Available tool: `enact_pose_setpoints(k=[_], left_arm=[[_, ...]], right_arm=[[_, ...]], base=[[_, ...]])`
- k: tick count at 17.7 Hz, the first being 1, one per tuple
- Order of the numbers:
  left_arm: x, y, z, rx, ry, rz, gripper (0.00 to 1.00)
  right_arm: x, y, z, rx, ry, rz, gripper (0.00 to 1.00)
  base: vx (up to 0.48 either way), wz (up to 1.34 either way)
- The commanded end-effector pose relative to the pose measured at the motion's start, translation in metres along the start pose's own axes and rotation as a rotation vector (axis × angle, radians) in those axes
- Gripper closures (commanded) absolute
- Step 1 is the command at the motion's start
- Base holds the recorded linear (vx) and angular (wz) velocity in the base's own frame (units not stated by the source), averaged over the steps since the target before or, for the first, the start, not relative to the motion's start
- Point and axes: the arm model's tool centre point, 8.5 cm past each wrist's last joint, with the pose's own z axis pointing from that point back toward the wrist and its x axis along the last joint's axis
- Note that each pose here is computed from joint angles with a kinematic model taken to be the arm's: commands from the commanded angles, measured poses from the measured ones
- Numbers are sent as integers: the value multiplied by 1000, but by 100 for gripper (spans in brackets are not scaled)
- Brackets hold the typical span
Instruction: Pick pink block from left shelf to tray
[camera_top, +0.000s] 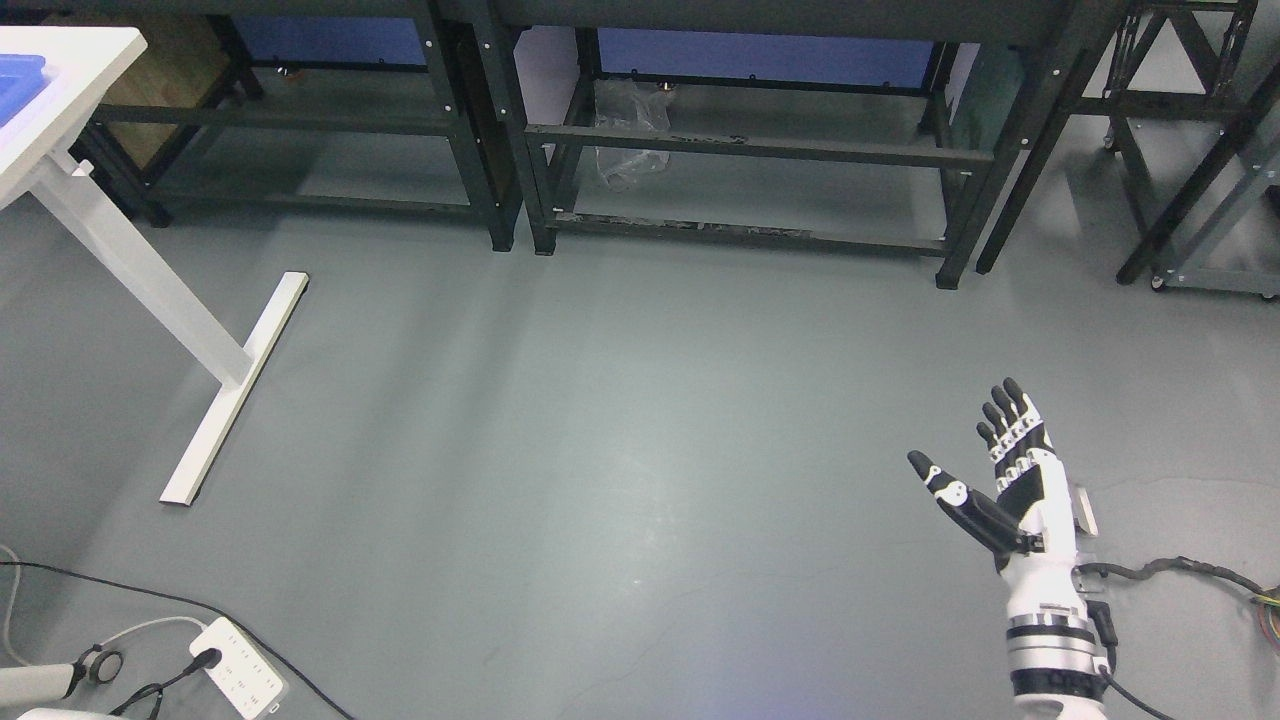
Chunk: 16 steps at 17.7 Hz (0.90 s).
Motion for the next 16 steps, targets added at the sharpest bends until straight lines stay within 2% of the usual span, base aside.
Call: enact_pose_setpoints(k=[1,5,7,8,9,13,16], left_arm=[[-5,12,2,18,8,-4,0],[-5,12,2,18,8,-4,0],[-5,12,2,18,8,-4,0],[-5,12,2,18,8,-4,0],[-5,12,2,18,8,-4,0],[-5,12,2,18,8,-4,0],[-5,12,2,18,8,-4,0]], right_arm=[[2,-5,-3,-1,-2,-39,0],[-1,4,-7,38,10,-15,0],[-7,5,-10,50,84,31,0],[-3,6,-10,57,50,46,0],[4,4,-11,61,-5,145,1],[12,-11,-18,107,-56,718,2],[14,-15,-20,118,-66,782,2]], base=[[0,0],[0,0],[0,0],[0,0],[0,0],[6,0],[15,0]])
